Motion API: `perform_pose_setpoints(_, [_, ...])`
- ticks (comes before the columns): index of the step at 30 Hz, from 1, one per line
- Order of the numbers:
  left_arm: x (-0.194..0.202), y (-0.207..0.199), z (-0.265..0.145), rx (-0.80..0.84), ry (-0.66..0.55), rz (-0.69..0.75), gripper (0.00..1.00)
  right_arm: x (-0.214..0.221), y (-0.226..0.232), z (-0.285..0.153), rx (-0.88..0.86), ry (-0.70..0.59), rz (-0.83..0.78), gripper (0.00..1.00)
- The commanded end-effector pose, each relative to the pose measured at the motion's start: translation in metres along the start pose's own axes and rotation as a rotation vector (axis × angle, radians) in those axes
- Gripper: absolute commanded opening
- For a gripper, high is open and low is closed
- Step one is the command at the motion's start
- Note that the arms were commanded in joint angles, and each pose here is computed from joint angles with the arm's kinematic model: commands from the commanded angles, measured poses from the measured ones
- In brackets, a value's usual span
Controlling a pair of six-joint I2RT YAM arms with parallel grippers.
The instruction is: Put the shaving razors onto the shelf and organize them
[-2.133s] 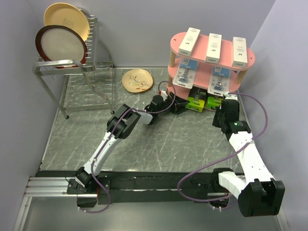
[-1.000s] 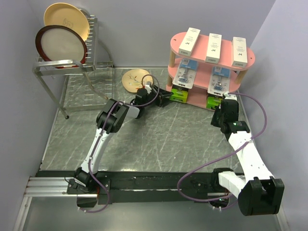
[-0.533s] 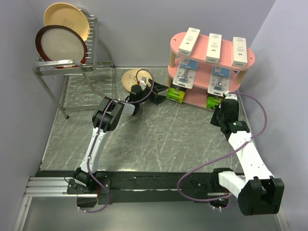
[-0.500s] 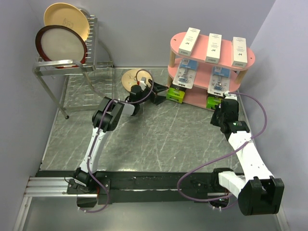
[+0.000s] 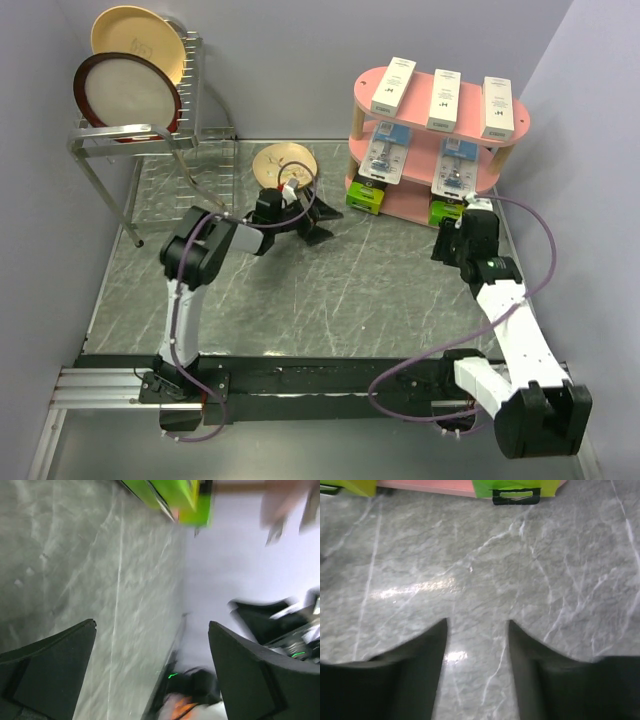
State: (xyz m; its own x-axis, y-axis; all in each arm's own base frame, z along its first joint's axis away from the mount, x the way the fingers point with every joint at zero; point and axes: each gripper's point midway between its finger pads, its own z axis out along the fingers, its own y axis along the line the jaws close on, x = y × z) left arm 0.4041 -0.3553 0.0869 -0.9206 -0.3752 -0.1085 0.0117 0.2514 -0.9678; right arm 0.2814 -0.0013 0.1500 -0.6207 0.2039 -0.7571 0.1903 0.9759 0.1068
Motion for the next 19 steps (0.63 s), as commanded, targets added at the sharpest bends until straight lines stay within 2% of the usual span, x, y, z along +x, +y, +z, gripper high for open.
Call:
perform_pose_setpoints(1, [0.033, -0.022, -0.035, -0.105, 0.139, 0.493, 0.99, -0.025, 0.005, -0.039, -0.065, -0.088, -0.051, 0.69])
perform_pose_setpoints(3, [0.030, -0.042, -0.049, -0.134, 0.120, 0.644, 0.99, -0.022, 0.013, -0.050, -0.119, -0.089, -0.073, 0.80])
perform_pose_setpoints(4, [0.025, -0.040, -0.056, -0.177, 0.102, 0.729, 0.99, -0.023, 0.014, -0.057, -0.130, -0.112, -0.065, 0.91])
perform_pose_setpoints(5, [0.026, -0.047, -0.068, -0.218, 0.103, 0.742, 0.99, -0.016, 0.015, -0.057, -0.143, -0.098, -0.069, 1.00])
perform_pose_setpoints(8, [0.013, -0.074, -0.090, -0.264, 0.065, 0.856, 0.99, -0.025, -0.006, -0.063, -0.016, -0.125, -0.042, 1.00])
perform_pose_setpoints(13, [-0.010, -0.127, -0.117, -0.286, -0.043, 1.029, 1.00, -0.036, -0.025, -0.075, 0.099, -0.070, -0.075, 1.00])
perform_pose_setpoints(14, [-0.012, -0.137, -0.122, -0.280, -0.067, 1.051, 1.00, -0.041, -0.023, -0.080, 0.090, -0.083, -0.092, 1.00])
perform_pose_setpoints(19, [-0.017, -0.152, -0.136, -0.288, -0.141, 1.091, 1.00, -0.055, 0.018, -0.099, -0.164, -0.207, -0.192, 1.00])
